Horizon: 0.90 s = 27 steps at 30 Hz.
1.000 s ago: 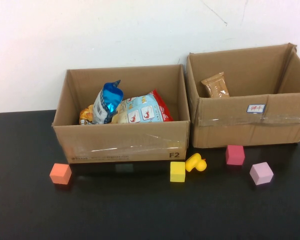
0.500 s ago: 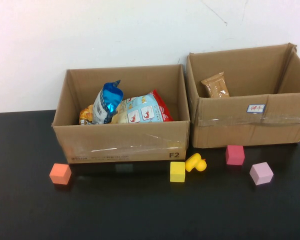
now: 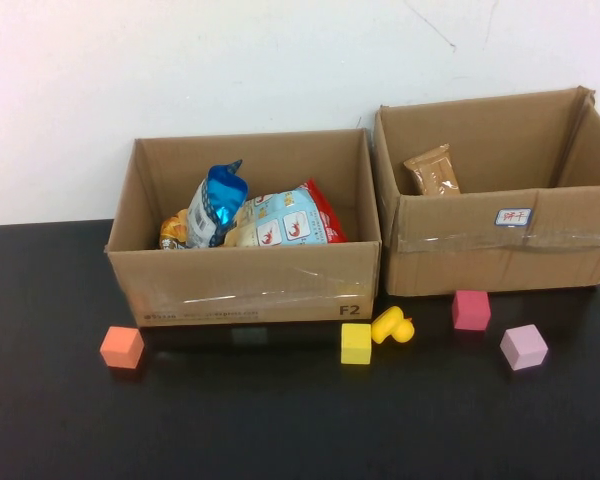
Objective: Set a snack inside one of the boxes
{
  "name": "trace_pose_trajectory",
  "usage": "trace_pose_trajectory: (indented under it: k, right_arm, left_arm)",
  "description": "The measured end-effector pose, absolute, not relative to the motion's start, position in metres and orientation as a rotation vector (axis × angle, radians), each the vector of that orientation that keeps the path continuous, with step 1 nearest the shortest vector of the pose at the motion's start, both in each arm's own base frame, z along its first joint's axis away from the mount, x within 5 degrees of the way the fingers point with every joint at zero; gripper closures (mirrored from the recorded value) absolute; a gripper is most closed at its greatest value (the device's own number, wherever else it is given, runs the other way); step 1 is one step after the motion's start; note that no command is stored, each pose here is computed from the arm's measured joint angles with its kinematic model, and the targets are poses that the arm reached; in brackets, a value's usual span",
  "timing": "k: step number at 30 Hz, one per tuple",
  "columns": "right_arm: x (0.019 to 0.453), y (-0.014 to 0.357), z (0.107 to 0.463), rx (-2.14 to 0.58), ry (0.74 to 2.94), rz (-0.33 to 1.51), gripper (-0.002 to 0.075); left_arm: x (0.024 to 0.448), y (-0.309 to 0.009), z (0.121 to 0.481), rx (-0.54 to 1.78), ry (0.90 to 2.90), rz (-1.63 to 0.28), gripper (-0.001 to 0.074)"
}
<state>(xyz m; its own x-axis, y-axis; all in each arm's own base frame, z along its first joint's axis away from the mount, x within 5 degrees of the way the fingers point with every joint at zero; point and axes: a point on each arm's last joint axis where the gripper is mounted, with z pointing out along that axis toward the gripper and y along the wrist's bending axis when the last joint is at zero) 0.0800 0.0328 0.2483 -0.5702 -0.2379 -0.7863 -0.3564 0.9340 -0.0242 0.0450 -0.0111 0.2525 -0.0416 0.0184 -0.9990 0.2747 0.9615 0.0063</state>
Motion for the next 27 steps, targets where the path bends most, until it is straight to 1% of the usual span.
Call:
trace_pose_trajectory:
  k: [5, 7, 8, 11, 13, 27]
  right_arm:
    - [0.080, 0.033, 0.248, -0.419, 2.204, 0.170, 0.0727]
    - [0.080, 0.033, 0.248, -0.419, 2.205, 0.169, 0.0727]
    - [0.080, 0.033, 0.248, -0.419, 2.205, 0.169, 0.0727]
    - [0.080, 0.033, 0.248, -0.419, 2.205, 0.169, 0.0727]
    - [0.080, 0.033, 0.248, -0.419, 2.205, 0.169, 0.0727]
    - [0.080, 0.033, 0.248, -0.419, 2.208, 0.168, 0.0727]
  left_arm:
    - [0.049, -0.006, 0.225, 0.145, 1.631, -0.096, 0.0736]
    - [0.052, -0.004, 0.208, 0.109, 1.681, -0.053, 0.0736]
    - [0.054, -0.002, 0.190, 0.077, 1.736, -0.026, 0.0736]
    - [0.054, -0.001, 0.177, 0.042, 1.818, -0.020, 0.0736]
    - [0.053, 0.000, 0.174, 0.025, 1.850, -0.027, 0.0736]
    - [0.053, 0.002, 0.173, -0.026, 1.862, -0.005, 0.0736]
